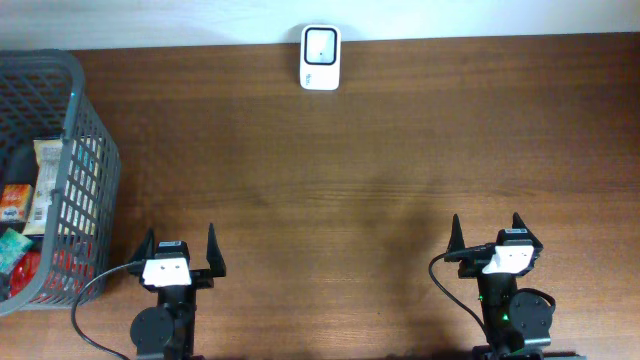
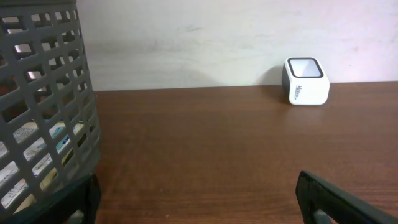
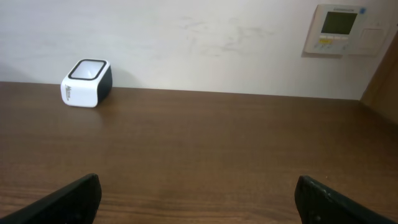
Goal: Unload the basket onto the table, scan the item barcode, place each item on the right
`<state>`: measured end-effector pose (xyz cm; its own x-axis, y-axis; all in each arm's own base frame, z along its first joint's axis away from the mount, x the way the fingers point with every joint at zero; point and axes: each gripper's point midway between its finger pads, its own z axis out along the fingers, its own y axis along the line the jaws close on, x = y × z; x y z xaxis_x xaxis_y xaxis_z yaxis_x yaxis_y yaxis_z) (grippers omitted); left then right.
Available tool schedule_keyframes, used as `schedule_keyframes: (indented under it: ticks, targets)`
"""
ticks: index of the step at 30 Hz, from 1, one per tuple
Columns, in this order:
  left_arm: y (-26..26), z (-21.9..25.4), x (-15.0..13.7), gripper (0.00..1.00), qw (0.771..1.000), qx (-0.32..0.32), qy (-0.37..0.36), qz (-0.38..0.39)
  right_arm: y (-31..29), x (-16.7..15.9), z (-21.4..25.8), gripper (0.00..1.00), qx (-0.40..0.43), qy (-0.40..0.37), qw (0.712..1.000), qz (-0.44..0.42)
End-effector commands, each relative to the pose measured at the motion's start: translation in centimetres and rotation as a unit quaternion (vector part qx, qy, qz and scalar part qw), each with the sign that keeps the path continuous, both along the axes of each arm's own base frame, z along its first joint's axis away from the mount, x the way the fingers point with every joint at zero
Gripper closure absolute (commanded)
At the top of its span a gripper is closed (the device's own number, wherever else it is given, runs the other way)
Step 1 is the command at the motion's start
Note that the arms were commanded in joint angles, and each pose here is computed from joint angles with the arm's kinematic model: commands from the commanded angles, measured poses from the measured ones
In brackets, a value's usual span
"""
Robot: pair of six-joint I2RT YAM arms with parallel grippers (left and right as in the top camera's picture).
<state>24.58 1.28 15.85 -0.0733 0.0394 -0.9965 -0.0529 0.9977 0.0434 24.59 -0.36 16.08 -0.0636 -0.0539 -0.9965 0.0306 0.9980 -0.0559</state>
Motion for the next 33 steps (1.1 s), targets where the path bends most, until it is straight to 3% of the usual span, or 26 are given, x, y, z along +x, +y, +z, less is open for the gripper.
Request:
schedule_keyframes:
  ticks: [1, 21, 27, 33]
  targets:
    - [-0.3, -0.3, 0.0, 0.01, 1.0, 0.008, 0.006, -0.01, -0.2, 0.0, -0.4, 0.02, -0.001, 0.007, 1.0, -0.008]
    - [-0.3, -0.3, 0.0, 0.01, 1.0, 0.008, 0.006, -0.01, -0.2, 0.0, -0.4, 0.01, -0.001, 0.007, 1.0, -0.008]
    - [0.3, -0.3, 0.0, 0.01, 0.999, 0.039, 0.008, 0.004, -0.3, 0.0, -0.4, 0.01, -0.001, 0.006, 1.0, -0.01]
    - [-0.7, 2.2, 0.1, 0.01, 0.998, 0.039, -0.043, -0.022, -0.2, 0.0, -0.3, 0.01, 0.0, 0.003, 1.0, -0.009]
